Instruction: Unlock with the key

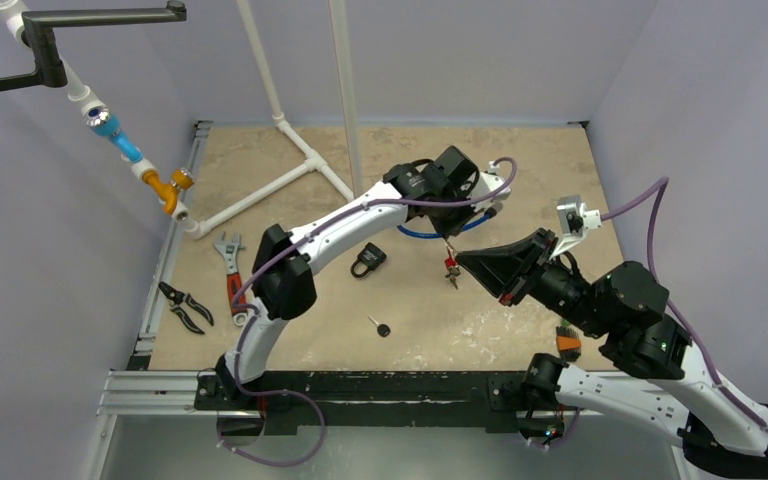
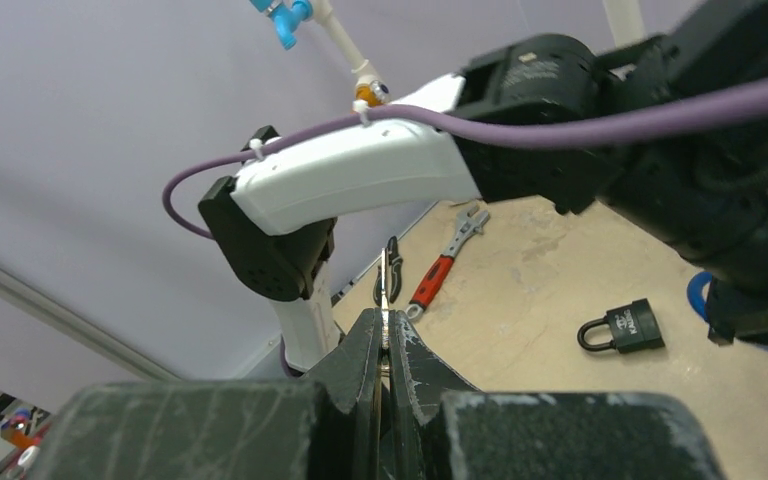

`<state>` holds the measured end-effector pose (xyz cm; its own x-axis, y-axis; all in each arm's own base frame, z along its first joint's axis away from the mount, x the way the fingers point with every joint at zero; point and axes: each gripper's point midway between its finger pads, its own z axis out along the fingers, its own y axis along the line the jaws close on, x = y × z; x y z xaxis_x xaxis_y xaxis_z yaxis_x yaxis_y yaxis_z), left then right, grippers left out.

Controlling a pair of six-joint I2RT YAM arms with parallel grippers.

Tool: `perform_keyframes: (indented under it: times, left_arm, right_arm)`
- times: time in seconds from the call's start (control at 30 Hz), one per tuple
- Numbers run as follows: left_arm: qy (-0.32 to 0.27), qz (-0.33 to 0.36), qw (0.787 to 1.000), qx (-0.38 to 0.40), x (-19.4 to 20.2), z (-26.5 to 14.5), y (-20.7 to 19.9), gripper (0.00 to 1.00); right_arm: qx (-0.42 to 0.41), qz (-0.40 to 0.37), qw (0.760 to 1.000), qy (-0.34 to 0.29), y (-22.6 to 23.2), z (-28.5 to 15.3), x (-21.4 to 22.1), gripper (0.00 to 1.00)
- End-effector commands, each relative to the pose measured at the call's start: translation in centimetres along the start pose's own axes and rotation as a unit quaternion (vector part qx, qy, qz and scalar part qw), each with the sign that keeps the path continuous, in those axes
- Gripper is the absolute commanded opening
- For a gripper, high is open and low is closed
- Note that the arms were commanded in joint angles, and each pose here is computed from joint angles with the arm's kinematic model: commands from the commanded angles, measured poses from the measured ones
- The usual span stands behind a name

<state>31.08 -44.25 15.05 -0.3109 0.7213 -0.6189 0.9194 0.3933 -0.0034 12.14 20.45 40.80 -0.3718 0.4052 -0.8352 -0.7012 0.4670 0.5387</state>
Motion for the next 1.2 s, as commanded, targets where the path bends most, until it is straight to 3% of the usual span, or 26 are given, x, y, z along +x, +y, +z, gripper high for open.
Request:
perform_keyframes:
  times: [0.0, 0.27, 0.63, 0.77, 0.97, 1.17]
  left_arm:
    - [-0.103, 0.051, 0.993, -0.04, -6.0, -7.1, 2.1, 0.0]
    - [-0.176, 0.047, 0.982, -0.052, -7.9, -11.7, 2.7, 0.0]
    - [-0.183, 0.072, 0.979, -0.05, -6.5, -16.7, 1.4, 0.0]
    - [-0.146, 0.104, 0.983, -0.029, -2.8, -19.6, 0.1, 0.0]
    - [-0.062, 0.126, 0.99, 0.033, 6.7, -21.2, -3.1, 0.0]
    - [-0.054, 0.228, 0.966, 0.109, 12.8, -25.4, -7.3, 0.0]
  right_arm:
    - [-0.025, -0.006, 0.999, -0.038, 1.6, -0.6, -2.7, 0.0]
    - [-0.037, -0.005, 0.998, -0.05, 2.1, -1.4, -3.5, 0.0]
    - [-0.044, -0.006, 0.997, -0.056, 2.4, -1.8, -3.9, 0.0]
    - [-0.044, -0.01, 0.997, -0.062, 2.6, -2.1, -4.4, 0.0]
    - [-0.046, -0.018, 0.997, -0.058, 2.7, -2.4, -4.5, 0.0]
    - [-0.004, -0.042, 0.998, -0.048, 1.0, -2.0, -4.1, 0.0]
